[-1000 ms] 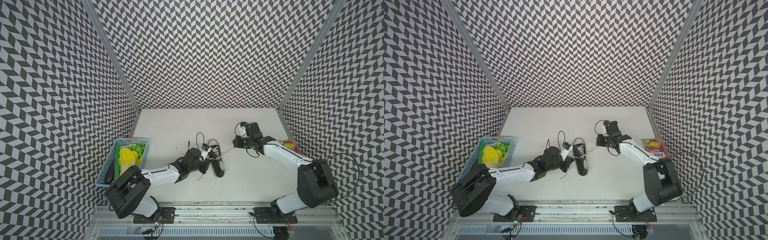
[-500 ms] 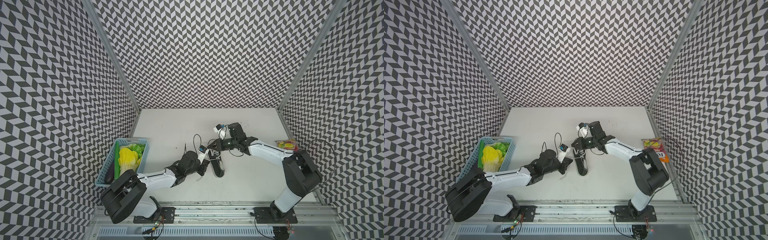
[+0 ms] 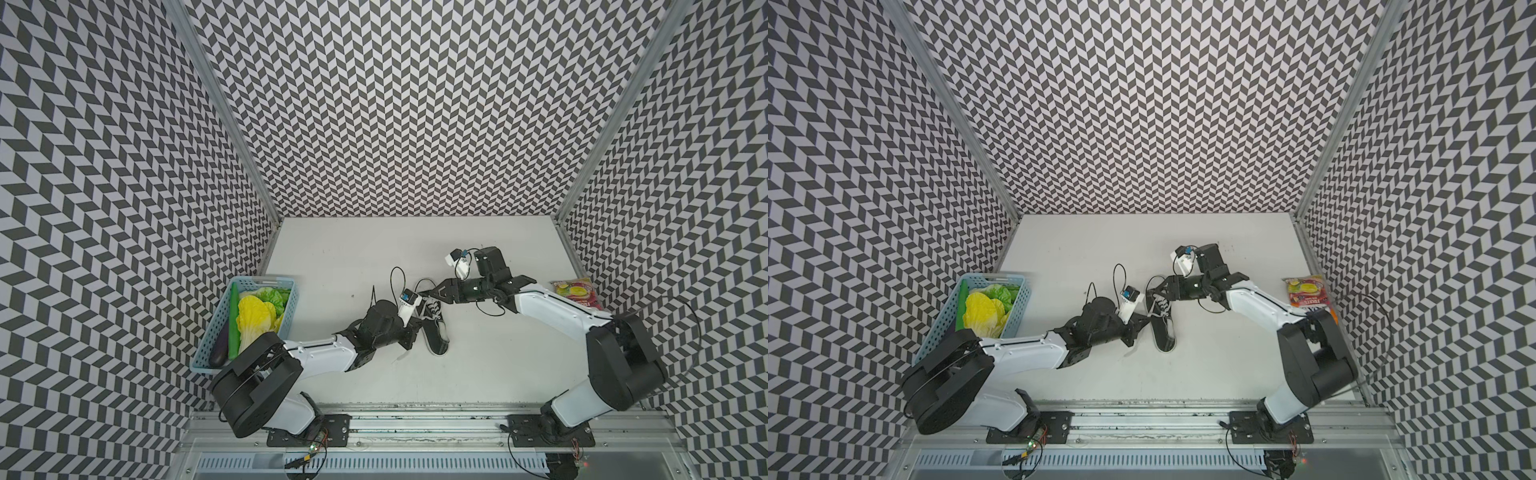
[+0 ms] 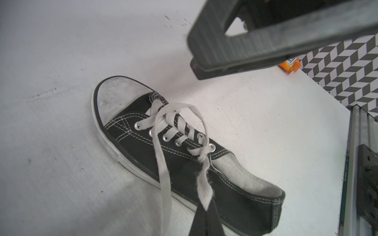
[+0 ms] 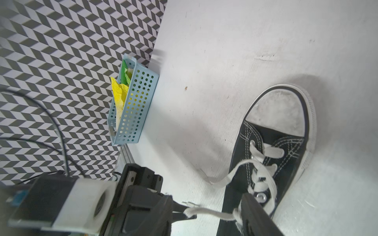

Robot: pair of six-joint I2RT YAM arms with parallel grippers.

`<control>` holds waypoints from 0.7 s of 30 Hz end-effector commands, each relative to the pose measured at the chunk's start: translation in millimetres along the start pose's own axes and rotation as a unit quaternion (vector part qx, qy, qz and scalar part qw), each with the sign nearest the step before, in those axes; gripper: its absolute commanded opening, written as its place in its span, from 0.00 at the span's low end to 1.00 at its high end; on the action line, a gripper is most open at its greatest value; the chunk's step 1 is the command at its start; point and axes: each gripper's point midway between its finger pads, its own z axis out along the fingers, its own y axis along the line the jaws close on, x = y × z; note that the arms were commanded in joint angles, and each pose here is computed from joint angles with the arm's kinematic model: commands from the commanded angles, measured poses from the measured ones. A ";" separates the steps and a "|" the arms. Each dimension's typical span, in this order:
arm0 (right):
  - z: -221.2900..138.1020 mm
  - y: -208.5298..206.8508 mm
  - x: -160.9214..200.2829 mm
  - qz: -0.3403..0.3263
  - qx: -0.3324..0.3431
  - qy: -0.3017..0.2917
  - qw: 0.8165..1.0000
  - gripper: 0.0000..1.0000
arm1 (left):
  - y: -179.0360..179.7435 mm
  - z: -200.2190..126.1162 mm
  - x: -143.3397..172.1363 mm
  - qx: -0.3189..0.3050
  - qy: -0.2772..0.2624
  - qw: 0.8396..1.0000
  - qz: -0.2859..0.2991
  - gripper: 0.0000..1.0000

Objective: Tie the shoes
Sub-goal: Wrap the shoelace around the shoelace.

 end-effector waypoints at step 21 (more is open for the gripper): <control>29.2 -4.1 32.9 -0.067 -0.083 0.054 0.993 0.43 | -17.2 24.6 -13.2 0.056 -0.006 0.998 0.006 0.00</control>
